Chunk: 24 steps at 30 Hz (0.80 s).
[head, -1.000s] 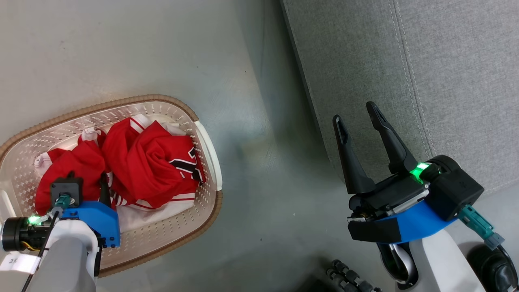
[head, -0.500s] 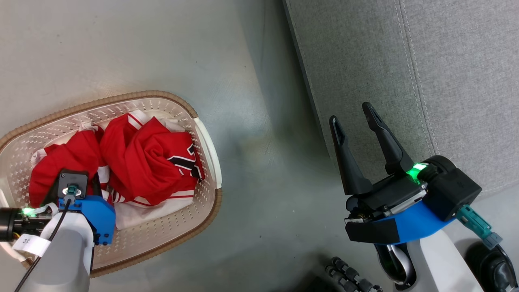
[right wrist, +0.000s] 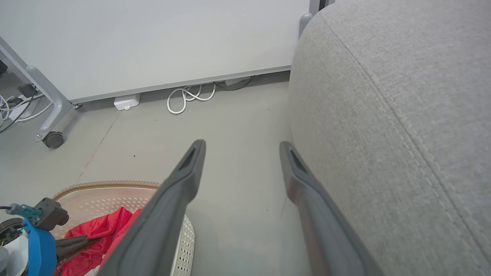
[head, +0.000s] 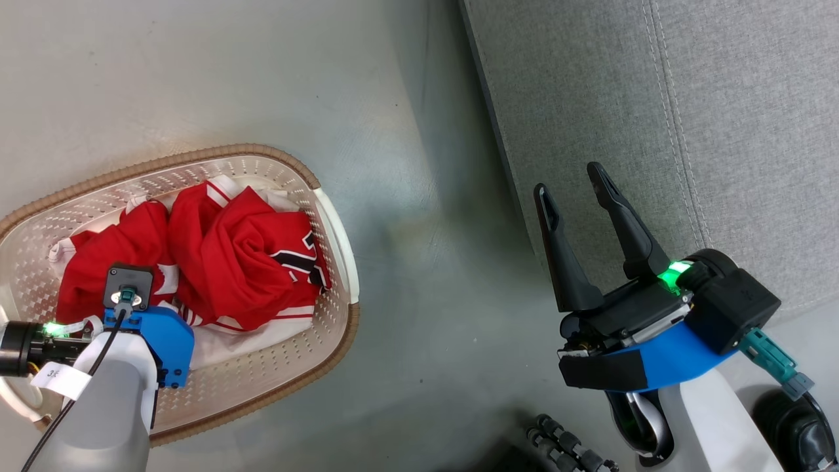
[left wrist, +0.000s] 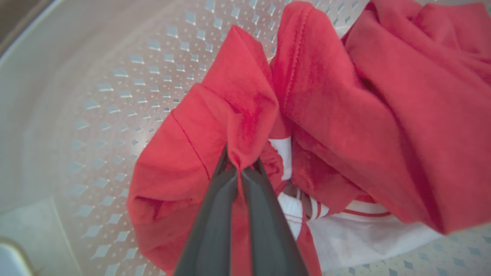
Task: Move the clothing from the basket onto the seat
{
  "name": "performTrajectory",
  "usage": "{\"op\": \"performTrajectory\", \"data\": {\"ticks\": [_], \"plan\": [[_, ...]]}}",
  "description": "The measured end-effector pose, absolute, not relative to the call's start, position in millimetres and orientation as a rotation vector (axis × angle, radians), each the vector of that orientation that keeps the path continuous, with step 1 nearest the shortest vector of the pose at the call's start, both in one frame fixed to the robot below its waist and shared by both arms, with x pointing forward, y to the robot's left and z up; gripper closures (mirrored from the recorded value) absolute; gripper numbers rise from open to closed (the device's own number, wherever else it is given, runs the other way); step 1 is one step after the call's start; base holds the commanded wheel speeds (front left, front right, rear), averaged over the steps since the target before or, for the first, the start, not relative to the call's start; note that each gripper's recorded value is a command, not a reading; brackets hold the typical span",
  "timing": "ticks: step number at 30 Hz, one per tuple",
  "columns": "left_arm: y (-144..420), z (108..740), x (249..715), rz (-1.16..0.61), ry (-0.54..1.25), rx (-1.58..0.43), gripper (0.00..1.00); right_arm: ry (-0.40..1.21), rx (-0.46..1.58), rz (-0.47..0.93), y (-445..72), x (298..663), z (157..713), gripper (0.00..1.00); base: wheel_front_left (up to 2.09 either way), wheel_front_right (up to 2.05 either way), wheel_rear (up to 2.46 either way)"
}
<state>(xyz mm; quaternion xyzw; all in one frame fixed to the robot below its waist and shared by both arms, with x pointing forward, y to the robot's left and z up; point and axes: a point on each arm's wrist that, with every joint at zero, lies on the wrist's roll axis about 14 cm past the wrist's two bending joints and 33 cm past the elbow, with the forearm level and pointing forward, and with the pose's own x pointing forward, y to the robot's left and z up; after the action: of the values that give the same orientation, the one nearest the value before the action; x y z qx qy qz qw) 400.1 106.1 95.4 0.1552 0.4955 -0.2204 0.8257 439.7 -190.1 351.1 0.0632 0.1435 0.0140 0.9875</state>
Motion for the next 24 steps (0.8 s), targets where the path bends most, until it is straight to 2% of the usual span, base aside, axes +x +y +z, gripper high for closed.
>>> {"op": "performTrajectory", "data": {"ticks": [13, 24], "plan": [[101.7, 110.7, 401.9, -0.445, 1.035, 0.283, 1.00, 0.262, 0.129, 0.043, -185.8, 443.1, 360.1, 0.00, 0.00, 0.00, 0.00], [89.3, 159.0, 401.1, -0.403, 0.958, 0.193, 1.00, 0.178, 0.103, 0.073, -178.7, 446.8, 393.5, 0.00, 0.00, 0.00, 0.00]]}}
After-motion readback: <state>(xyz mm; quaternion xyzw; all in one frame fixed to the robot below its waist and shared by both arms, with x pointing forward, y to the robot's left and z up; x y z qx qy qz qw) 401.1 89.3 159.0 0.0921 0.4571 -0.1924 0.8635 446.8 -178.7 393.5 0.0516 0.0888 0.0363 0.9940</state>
